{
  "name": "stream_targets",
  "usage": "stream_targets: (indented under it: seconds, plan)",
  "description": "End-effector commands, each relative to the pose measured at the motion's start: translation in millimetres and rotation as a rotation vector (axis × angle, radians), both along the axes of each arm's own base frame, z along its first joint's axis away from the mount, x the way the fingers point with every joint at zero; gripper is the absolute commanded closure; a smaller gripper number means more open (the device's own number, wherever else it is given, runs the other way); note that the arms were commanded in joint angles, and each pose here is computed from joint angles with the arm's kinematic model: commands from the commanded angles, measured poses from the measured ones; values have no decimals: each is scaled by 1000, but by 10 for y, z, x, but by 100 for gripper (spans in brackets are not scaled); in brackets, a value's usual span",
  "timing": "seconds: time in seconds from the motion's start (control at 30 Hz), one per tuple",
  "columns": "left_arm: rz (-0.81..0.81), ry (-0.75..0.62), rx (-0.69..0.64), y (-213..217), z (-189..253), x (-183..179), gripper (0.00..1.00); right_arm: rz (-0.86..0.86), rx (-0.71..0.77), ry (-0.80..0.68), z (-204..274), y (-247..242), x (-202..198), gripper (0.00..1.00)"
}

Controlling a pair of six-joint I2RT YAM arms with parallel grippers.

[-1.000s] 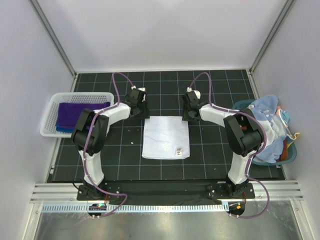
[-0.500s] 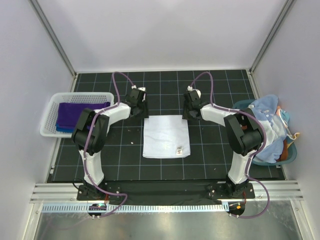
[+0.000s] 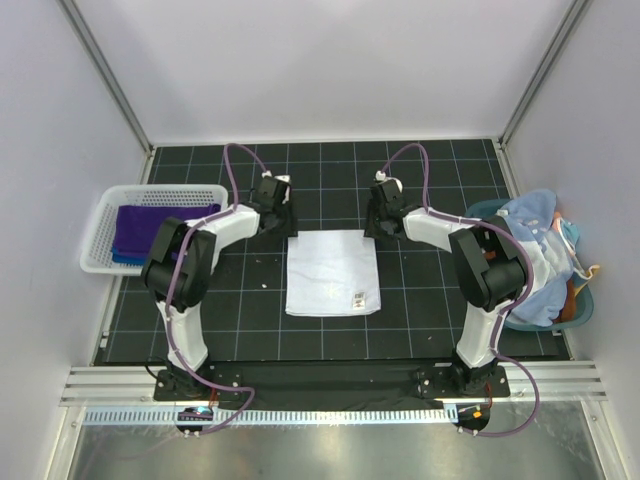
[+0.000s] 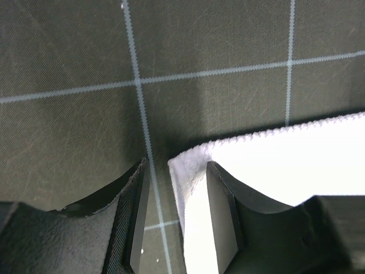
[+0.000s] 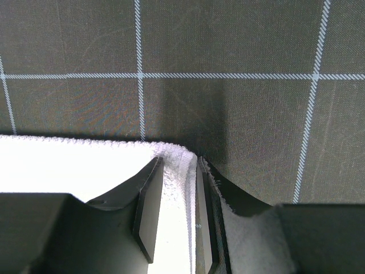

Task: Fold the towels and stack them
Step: Fold the towel

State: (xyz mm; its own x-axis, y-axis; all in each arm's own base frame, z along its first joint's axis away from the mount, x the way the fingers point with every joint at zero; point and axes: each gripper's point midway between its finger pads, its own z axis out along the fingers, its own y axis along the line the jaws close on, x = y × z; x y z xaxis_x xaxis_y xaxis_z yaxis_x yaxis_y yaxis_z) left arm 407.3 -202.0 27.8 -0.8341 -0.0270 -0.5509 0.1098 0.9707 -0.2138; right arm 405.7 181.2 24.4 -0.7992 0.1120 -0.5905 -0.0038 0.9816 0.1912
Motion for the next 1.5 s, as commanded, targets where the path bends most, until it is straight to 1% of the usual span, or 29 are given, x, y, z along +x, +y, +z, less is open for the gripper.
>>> stream_targets:
  seconds: [0.0,0.17,0.27,0.3,0.4,0.67,0.93,1.13,1.23,1.37,1.47]
  plan:
    - [3,-79,-10,35,424,87,52,11,37,-76,321,41,108,62]
    - [0,-84,-26,30,499,29,53,12,39,-95,413,44,132,62]
    - [2,-73,-20,42,450,26,55,15,45,-96,432,67,154,62]
    - [-2,-66,-17,34,424,22,57,15,47,-94,428,72,158,62]
    - [-3,-35,-12,32,311,7,58,16,45,-91,407,76,169,62]
    - [-4,18,16,36,46,-4,58,12,14,-67,271,35,158,62]
    - [-4,33,32,45,-75,27,58,2,-21,-51,130,-4,191,62]
    - [-2,49,45,70,-150,-1,61,-1,-39,-31,19,-24,189,63]
    - [-5,63,49,69,-205,-30,64,-3,-44,-27,-30,-34,180,63]
    - [-8,73,51,61,-269,-43,71,-3,-43,-20,-76,-39,170,63]
    - [-10,74,39,37,-285,-20,78,4,-33,-16,-100,-8,168,70]
